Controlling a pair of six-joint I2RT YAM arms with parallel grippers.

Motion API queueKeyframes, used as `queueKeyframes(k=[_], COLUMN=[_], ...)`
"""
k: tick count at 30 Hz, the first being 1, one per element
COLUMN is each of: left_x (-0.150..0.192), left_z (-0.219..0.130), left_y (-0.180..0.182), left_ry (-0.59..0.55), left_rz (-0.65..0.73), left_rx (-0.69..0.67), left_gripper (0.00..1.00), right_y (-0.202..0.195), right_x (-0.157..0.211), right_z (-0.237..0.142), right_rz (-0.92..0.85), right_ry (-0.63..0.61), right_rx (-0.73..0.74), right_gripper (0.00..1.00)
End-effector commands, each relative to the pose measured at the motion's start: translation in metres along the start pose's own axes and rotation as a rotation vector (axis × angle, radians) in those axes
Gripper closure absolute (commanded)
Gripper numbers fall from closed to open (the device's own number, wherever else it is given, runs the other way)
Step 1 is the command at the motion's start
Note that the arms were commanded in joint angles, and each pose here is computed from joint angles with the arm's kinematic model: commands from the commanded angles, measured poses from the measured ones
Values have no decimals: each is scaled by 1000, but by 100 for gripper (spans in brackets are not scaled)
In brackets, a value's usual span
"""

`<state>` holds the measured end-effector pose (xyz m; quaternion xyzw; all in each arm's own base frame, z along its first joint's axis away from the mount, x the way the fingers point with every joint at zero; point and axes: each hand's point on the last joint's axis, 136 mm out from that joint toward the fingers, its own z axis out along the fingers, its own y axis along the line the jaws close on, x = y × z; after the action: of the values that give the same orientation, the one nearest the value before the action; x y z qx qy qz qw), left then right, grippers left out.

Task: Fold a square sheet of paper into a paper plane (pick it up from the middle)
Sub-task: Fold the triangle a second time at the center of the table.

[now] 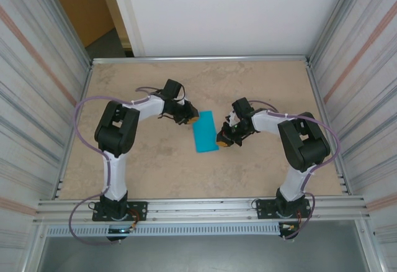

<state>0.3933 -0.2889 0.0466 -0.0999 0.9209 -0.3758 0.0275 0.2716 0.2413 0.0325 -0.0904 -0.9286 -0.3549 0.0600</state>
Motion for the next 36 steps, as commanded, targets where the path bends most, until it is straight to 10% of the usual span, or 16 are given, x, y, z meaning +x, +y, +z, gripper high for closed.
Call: queueKeyframes(k=[1,36], left_x=[0,17], left_z=[-1,26], left_y=[0,38], left_ry=[22,117], left_rz=[42,-7], left_rx=[-9,-119], left_gripper=[83,84], right_y=[2,53], right_x=[6,-17], right_z=[-8,26], right_rz=[29,12], right_ry=[6,40], right_rx=[-6,-41], right_gripper=[100,100])
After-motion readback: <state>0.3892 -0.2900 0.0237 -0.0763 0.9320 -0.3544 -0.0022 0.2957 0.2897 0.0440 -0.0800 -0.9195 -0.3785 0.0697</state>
